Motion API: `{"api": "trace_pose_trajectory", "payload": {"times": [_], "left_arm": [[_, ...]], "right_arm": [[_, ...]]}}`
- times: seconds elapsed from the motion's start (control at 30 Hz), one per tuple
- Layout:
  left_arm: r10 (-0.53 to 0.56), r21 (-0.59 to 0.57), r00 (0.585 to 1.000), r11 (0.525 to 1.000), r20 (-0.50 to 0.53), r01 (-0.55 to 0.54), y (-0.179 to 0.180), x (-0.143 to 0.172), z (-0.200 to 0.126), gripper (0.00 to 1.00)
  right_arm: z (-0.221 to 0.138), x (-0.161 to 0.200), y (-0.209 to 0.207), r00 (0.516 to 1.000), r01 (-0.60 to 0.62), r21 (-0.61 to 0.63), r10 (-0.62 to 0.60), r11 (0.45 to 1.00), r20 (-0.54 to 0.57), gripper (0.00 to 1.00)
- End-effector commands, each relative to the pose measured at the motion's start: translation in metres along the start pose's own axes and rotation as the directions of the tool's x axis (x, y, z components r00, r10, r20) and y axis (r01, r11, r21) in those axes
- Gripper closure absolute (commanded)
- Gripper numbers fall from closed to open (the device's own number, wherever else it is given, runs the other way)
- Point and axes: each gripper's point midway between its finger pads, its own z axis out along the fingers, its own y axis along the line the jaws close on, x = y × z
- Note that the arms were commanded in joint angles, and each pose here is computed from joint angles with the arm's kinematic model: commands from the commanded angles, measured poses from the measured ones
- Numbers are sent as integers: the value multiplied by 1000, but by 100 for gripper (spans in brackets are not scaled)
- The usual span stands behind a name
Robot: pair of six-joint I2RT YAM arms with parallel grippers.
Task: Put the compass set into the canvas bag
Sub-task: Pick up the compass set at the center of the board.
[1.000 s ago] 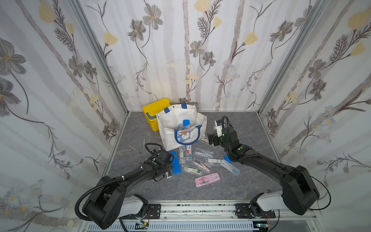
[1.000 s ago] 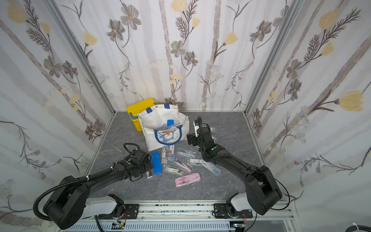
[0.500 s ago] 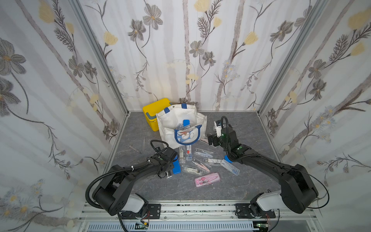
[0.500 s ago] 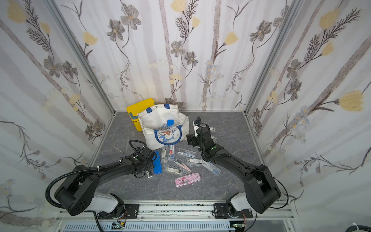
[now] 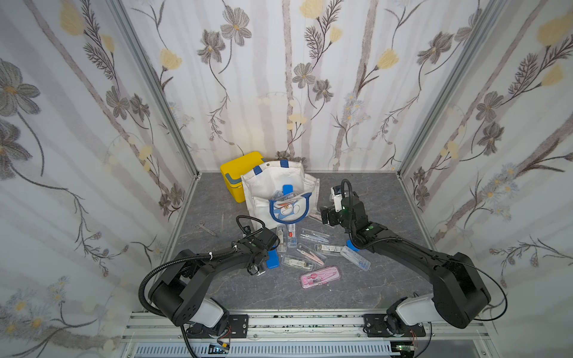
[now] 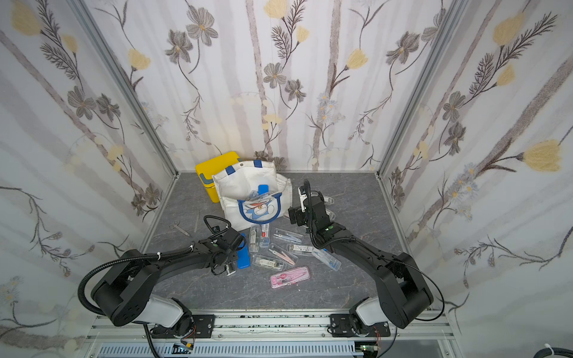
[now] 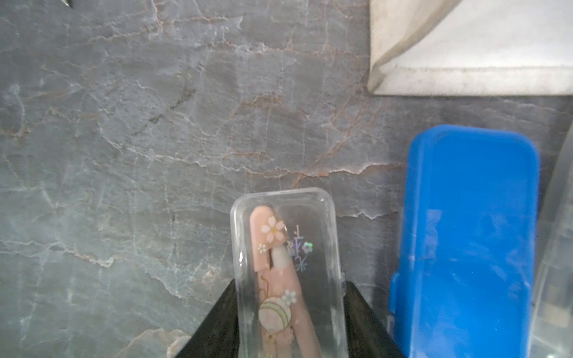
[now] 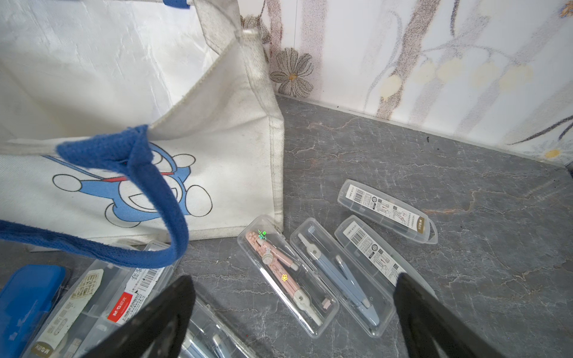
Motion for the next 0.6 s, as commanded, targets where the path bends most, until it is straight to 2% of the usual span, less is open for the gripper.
{"api": "trace_pose_trajectory", "payload": {"times": [0.0,0.3,0.57], "left_arm": [[-10,55,997,998,-82,15,-8,16,0,54],[-37,80,999,996,-26,39,-5,6,-12,55],[-91,161,992,984,88,77,-6,-24,-47,56]], "right_arm": [[1,-2,1,1000,1,-4,-1,1000,9,0],[2,-2,1,1000,0,-3,0,1000,7,1],[3,-3,2,1000,-2,-7,2,1000,8,1]]}}
